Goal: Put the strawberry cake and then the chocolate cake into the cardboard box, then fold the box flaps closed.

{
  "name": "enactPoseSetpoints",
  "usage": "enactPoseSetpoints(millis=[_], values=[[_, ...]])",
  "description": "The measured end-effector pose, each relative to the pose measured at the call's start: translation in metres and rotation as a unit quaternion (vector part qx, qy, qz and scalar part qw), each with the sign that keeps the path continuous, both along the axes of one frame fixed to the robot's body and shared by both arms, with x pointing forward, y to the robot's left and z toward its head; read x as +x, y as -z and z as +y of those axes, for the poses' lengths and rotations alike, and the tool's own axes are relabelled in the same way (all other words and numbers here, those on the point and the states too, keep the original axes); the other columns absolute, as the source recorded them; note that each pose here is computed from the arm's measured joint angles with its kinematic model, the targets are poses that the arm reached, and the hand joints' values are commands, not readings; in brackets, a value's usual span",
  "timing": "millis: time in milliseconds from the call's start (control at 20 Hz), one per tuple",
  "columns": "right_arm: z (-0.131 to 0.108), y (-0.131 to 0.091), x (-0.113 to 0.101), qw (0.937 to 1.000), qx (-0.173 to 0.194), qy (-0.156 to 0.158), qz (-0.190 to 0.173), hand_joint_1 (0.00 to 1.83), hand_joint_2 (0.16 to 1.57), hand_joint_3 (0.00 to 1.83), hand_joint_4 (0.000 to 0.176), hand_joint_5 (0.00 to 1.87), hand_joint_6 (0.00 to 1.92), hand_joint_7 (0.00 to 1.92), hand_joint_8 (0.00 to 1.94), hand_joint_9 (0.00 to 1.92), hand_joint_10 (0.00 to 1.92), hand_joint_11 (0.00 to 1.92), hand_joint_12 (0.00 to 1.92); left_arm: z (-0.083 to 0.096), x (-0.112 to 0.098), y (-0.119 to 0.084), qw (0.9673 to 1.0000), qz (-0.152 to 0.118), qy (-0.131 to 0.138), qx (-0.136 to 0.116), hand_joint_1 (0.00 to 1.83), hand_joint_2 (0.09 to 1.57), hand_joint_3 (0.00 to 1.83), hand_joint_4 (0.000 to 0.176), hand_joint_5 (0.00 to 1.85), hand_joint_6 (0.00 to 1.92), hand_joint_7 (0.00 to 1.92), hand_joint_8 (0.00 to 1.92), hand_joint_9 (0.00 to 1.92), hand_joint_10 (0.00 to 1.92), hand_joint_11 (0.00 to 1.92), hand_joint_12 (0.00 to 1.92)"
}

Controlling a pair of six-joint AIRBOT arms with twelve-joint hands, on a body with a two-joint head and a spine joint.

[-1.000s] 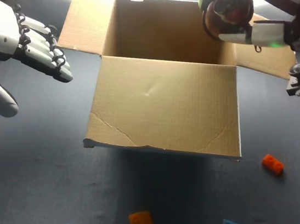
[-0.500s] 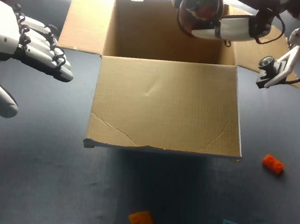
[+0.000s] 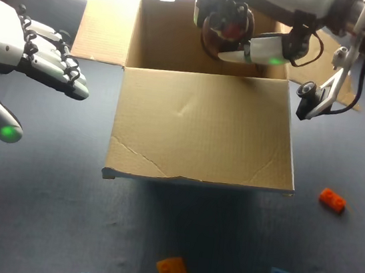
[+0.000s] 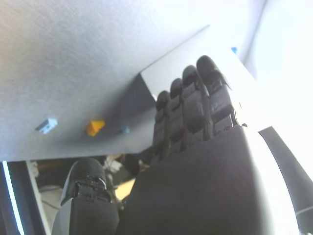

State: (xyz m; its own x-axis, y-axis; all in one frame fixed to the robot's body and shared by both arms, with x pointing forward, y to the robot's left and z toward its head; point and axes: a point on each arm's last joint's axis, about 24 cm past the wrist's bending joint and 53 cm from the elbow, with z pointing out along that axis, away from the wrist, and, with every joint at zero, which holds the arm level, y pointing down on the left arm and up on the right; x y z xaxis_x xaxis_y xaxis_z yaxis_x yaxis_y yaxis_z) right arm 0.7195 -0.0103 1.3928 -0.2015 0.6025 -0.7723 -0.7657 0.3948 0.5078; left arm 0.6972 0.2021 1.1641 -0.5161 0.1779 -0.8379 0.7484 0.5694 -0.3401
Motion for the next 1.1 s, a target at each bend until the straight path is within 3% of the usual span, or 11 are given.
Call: enactPoseSetpoints(millis=[150,200,300,350,400,450,600,650,700,900,1100], values=[[0.003,0.011,0.002,0.9998,-0.017,0.004,0.001,1.22,1.16,0.0,0.0,1.0,0.92,0.79,1.38,0.58,1.5,0.34,1.92,0.0,0.0,0.0,1.0,0.0,0.0,0.0,0.0,1.1,0.0,0.0,0.18,0.0,0.22,0.01,0.21,0.01,0.0,0.65],[0.002,0.016,0.003,0.9998,-0.02,0.005,0.005,1.17,1.21,0.0,0.0,0.79,1.21,0.8,1.35,0.5,1.44,0.26,1.92,0.0,0.0,-0.001,1.0,0.0,0.0,-0.001,0.0,1.11,0.0,0.0,0.17,0.0,0.22,0.0,0.21,0.01,0.0,0.66],[0.002,0.017,0.004,0.9998,-0.02,0.006,0.007,0.99,1.13,0.0,0.0,0.38,0.64,0.53,0.59,0.4,1.08,0.06,1.82,0.001,0.001,-0.001,1.0,-0.001,-0.001,0.0,0.0,1.11,0.0,0.0,0.17,0.0,0.21,0.0,0.21,0.01,0.0,0.66],[0.002,0.017,0.004,0.9997,-0.021,0.006,0.006,0.99,1.13,0.0,0.0,0.38,0.64,0.53,0.59,0.4,1.08,0.06,1.82,0.001,0.001,-0.001,1.0,-0.001,-0.001,0.0,0.0,1.11,0.0,0.0,0.17,0.0,0.21,0.0,0.21,0.01,0.0,0.66],[0.002,0.018,0.005,0.9997,-0.022,0.007,0.007,0.84,1.08,0.0,0.0,0.17,0.27,0.4,0.14,0.25,0.73,0.0,1.52,0.001,0.001,-0.001,1.0,-0.001,-0.001,0.0,0.0,1.1,0.0,0.0,0.17,0.0,0.21,0.0,0.21,0.0,0.0,0.67],[0.001,0.018,0.005,0.9997,-0.023,0.008,0.007,0.82,1.06,0.0,0.0,0.14,0.16,0.36,0.05,0.23,0.6,0.0,1.38,0.001,0.001,-0.001,1.0,-0.001,-0.001,0.0,0.0,1.1,0.0,0.0,0.16,0.0,0.21,0.0,0.21,0.0,0.0,0.68],[0.001,0.02,0.005,0.9997,-0.021,0.007,0.01,0.82,1.0,0.0,0.0,0.11,0.02,0.21,0.0,0.17,0.25,0.0,0.9,0.001,0.001,-0.001,1.0,-0.001,-0.001,0.0,0.0,1.1,0.0,0.0,0.17,0.0,0.21,0.0,0.21,0.0,0.0,0.67],[0.001,0.02,0.005,0.9997,-0.021,0.008,0.011,0.82,1.0,0.0,0.0,0.11,0.02,0.21,0.0,0.17,0.25,0.0,0.9,0.001,0.001,-0.001,1.0,-0.001,-0.001,0.0,0.0,1.1,0.0,0.0,0.17,0.0,0.21,0.0,0.21,0.0,0.0,0.67],[0.0,0.02,0.006,0.9997,-0.021,0.008,0.011,0.82,0.98,0.0,0.002,0.01,0.0,0.1,0.01,0.09,0.13,0.0,0.4,0.001,0.001,-0.001,1.0,-0.001,-0.001,0.0,0.0,1.1,0.0,0.0,0.18,0.0,0.22,0.0,0.22,0.0,0.0,0.7],[-0.011,0.02,0.007,0.9996,-0.019,0.015,0.014,0.81,0.95,0.0,0.002,0.0,0.0,0.05,0.0,0.04,0.03,0.0,0.04,0.0,0.002,-0.002,1.0,-0.002,-0.002,-0.003,0.0,1.11,0.0,0.0,0.18,0.0,0.22,0.0,0.22,0.0,0.0,0.69],[-0.031,0.01,0.002,0.9994,-0.017,0.027,0.016,0.79,0.96,0.0,0.0,0.0,0.0,0.05,0.01,0.04,0.02,0.01,0.0,-0.001,0.006,-0.015,0.9997,-0.01,-0.007,-0.02,0.0,1.12,0.0,0.0,0.17,0.0,0.22,0.0,0.22,0.0,0.0,0.67]])
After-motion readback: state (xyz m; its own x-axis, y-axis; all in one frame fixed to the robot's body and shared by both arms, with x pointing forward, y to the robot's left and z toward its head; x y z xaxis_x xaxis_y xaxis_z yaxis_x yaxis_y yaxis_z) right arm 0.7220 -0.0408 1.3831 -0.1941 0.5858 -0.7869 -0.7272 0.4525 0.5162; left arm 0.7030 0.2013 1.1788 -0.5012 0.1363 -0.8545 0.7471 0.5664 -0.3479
